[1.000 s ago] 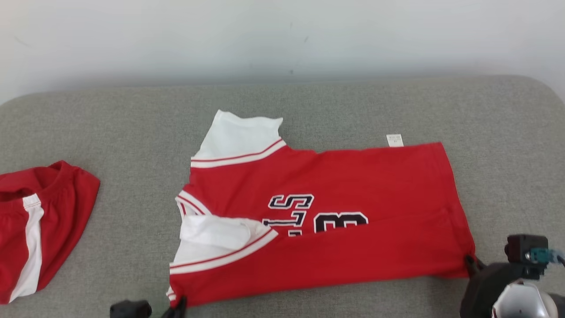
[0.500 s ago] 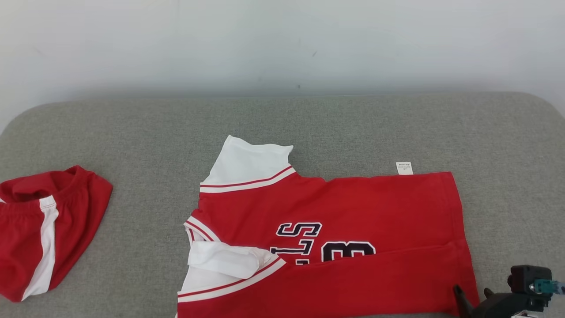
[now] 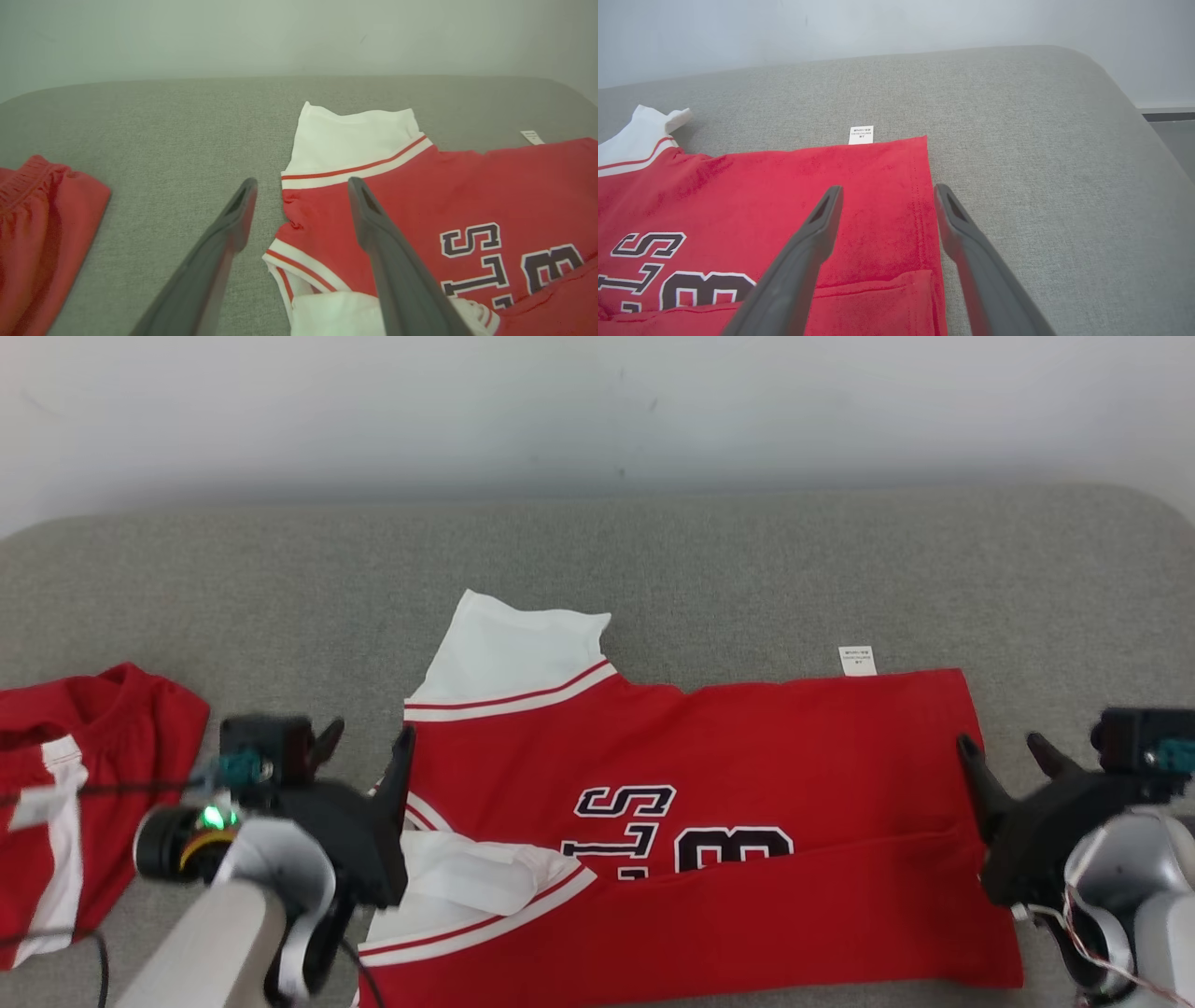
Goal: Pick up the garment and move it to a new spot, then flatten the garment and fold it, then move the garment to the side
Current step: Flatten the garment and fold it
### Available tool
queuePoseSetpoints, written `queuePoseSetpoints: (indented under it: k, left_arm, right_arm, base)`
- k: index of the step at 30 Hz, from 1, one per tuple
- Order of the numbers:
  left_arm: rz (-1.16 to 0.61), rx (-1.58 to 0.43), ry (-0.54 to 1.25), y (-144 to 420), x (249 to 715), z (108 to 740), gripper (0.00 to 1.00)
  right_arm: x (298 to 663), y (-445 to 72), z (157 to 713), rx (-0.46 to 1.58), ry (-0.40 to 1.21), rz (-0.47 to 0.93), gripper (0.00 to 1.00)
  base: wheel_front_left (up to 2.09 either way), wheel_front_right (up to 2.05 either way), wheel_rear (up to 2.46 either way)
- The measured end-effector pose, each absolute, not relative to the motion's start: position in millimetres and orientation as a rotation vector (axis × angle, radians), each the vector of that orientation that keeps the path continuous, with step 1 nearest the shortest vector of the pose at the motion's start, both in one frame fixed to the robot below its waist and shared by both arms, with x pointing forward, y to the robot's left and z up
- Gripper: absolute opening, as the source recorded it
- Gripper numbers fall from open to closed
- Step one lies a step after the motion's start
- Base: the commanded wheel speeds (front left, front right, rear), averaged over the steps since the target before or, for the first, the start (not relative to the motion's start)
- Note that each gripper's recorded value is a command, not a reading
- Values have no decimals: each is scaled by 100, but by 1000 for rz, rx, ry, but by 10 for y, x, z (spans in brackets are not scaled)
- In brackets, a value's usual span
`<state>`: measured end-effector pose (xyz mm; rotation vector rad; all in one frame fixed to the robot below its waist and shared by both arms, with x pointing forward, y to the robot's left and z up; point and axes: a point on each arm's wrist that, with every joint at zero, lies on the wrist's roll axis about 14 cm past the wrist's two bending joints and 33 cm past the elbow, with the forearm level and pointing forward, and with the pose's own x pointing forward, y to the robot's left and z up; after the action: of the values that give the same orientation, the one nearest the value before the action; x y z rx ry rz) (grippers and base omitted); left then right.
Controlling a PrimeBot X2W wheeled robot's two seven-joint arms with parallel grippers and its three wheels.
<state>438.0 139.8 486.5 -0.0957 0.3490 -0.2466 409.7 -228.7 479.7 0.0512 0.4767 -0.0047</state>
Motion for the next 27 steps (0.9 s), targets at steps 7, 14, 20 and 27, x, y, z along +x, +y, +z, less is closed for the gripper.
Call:
queuePoseSetpoints:
  k: [7,14,20,27]
  left_arm:
    - [-226,-13,352,1330,5294,4978,100]
    - [-254,24,480,1284,5786,4511,100]
    - [-292,39,557,1099,6037,4155,100]
    - [-315,64,606,962,6121,3894,100]
  right_arm:
    - [4794,-1948,5042,4,395,118,100]
    - [5155,-1827,4896,-11,389,162,100]
    - [5184,-2069,4593,-21,442,111,100]
    - [5028,-2402,4334,-40,513,35,100]
  base:
    - [0,0,0]
    - [0,0,0]
    - [0,0,0]
    - [0,0,0]
